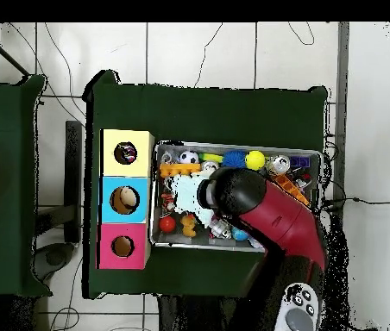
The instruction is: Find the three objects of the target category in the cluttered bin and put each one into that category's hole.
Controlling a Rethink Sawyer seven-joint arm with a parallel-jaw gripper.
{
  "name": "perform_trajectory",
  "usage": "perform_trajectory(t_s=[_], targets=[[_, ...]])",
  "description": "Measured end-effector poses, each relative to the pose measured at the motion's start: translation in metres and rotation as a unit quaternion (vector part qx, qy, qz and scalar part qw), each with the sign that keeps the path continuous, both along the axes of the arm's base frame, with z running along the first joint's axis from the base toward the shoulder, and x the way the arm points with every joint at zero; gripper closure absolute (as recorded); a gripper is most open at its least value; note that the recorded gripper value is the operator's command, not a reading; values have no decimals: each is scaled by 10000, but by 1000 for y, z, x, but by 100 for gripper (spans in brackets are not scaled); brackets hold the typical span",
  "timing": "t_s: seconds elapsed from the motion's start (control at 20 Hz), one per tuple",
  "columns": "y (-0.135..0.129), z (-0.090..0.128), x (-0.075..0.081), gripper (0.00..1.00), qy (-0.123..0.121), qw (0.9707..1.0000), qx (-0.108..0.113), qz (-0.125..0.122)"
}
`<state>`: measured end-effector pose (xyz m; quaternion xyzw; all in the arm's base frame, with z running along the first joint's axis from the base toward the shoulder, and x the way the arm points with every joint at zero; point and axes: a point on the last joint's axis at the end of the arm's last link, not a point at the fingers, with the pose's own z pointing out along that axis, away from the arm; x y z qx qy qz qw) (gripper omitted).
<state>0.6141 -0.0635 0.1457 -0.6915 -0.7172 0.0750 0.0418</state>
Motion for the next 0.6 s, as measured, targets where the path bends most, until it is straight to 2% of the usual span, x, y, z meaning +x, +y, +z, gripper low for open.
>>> perform_trajectory(t_s=[0.4, 0.6], targets=[[15, -27, 4, 100, -123, 9995, -187, 225], [36, -41, 6, 100, -194, 9984, -295, 441]])
